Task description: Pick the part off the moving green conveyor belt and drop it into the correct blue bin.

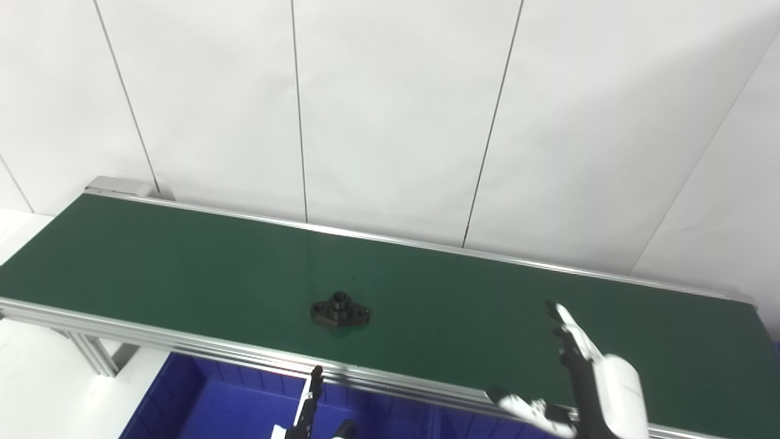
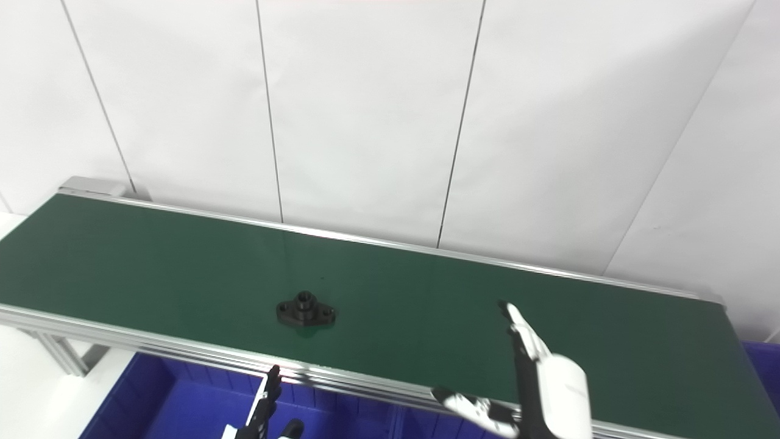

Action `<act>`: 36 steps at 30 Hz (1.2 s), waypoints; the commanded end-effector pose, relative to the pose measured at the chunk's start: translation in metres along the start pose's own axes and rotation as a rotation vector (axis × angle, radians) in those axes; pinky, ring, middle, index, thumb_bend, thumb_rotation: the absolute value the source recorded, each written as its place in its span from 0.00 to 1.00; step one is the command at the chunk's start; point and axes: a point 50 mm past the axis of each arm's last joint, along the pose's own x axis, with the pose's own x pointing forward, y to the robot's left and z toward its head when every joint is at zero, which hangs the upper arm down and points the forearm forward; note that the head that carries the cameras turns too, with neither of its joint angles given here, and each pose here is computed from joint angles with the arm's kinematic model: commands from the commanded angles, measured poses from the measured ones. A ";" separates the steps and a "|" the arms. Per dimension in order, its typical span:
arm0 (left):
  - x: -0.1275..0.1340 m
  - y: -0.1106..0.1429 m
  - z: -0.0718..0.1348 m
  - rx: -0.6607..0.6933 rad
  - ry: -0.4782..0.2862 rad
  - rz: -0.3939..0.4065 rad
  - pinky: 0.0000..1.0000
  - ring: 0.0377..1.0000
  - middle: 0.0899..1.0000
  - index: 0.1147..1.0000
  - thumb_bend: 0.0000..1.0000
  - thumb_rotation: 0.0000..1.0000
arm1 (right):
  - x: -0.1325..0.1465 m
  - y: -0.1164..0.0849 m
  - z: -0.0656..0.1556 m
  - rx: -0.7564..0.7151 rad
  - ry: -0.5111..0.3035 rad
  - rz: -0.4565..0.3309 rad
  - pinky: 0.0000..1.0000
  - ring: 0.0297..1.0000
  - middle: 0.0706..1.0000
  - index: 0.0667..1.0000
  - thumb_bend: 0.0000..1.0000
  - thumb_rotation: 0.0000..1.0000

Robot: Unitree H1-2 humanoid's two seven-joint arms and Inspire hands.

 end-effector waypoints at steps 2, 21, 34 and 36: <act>0.006 -0.008 0.015 -0.038 -0.049 -0.020 1.00 1.00 1.00 1.00 0.63 0.90 | 0.030 -0.002 0.021 -0.061 -0.016 -0.004 0.64 0.79 0.84 0.88 0.99 0.60; 0.002 -0.011 0.024 -0.045 -0.060 -0.017 1.00 1.00 1.00 1.00 0.61 0.91 | 0.106 0.056 0.048 -0.207 0.016 0.191 0.62 0.76 0.81 0.88 1.00 0.63; -0.003 -0.015 0.032 -0.043 -0.077 -0.010 1.00 1.00 1.00 1.00 0.60 0.95 | 0.124 0.088 0.056 -0.245 0.038 0.310 0.59 0.73 0.81 0.91 1.00 0.64; -0.004 -0.016 0.032 -0.043 -0.080 -0.008 1.00 1.00 1.00 1.00 0.60 0.95 | 0.125 0.091 0.056 -0.258 0.039 0.320 0.59 0.73 0.81 0.91 1.00 0.65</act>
